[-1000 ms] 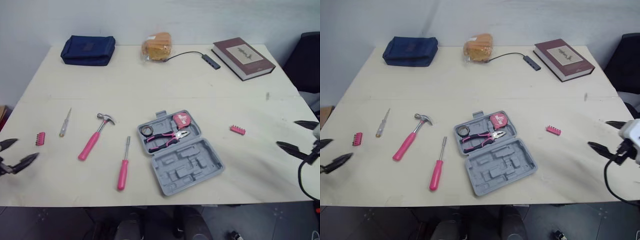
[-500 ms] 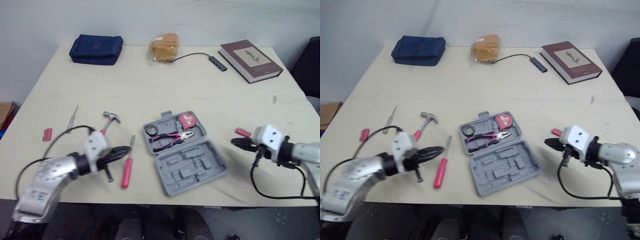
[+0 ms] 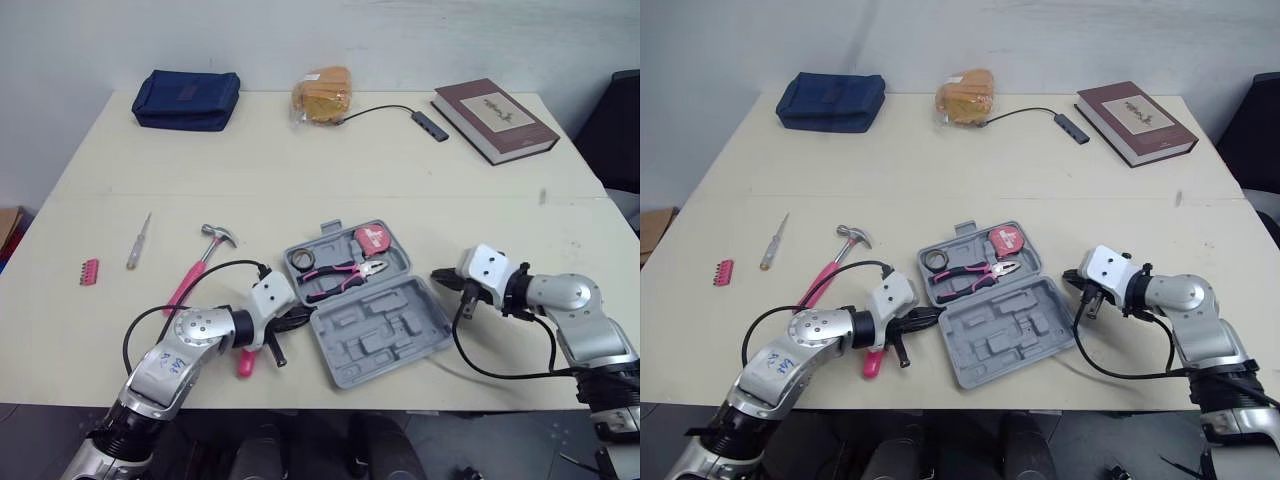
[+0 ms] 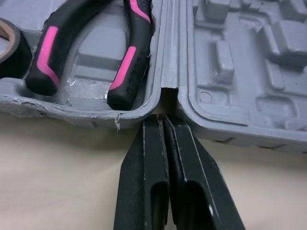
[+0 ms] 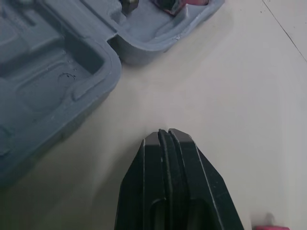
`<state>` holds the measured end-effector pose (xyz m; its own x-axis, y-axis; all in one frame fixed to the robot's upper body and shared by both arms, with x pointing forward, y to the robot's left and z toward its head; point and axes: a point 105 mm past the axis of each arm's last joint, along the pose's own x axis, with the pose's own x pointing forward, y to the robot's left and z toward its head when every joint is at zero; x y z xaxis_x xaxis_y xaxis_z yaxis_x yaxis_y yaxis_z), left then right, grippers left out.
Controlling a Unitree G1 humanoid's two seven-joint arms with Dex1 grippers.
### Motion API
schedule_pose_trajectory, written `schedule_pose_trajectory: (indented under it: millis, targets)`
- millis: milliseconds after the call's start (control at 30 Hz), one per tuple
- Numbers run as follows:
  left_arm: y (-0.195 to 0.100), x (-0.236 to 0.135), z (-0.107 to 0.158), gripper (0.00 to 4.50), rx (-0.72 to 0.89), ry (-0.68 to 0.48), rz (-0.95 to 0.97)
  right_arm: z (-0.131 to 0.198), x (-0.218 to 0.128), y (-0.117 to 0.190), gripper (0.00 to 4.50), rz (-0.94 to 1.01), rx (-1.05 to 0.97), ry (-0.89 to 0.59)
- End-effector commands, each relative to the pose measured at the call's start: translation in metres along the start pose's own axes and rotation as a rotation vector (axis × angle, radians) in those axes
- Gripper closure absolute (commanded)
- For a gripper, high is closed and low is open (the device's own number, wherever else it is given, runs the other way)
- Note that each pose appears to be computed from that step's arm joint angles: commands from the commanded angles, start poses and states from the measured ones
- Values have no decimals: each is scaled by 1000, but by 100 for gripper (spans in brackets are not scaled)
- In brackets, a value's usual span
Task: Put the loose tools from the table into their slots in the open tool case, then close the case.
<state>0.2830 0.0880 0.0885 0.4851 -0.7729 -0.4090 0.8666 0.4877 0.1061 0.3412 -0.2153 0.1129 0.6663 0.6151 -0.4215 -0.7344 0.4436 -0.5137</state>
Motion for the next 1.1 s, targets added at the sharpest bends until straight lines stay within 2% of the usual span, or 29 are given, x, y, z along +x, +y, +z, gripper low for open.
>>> schedule_pose_trajectory:
  millis: [33, 300, 567, 833, 1100]
  targets:
    - [0, 3, 6, 442, 3, -7, -6, 12, 5, 2, 450, 22, -27, -43]
    - [7, 2, 9, 442, -7, 8, 6, 36, 15, 23, 450, 140, -43, -149]
    - [8, -9, -2, 442, 48, 110, -54, 50, 12, 46, 450, 252, -47, -175]
    - [13, -31, -16, 442, 75, 196, -60, 51, 9, 64, 450, 306, -77, -144]
    - [16, -39, -21, 442, 68, 190, -36, 42, 15, 61, 450, 267, -98, -103]
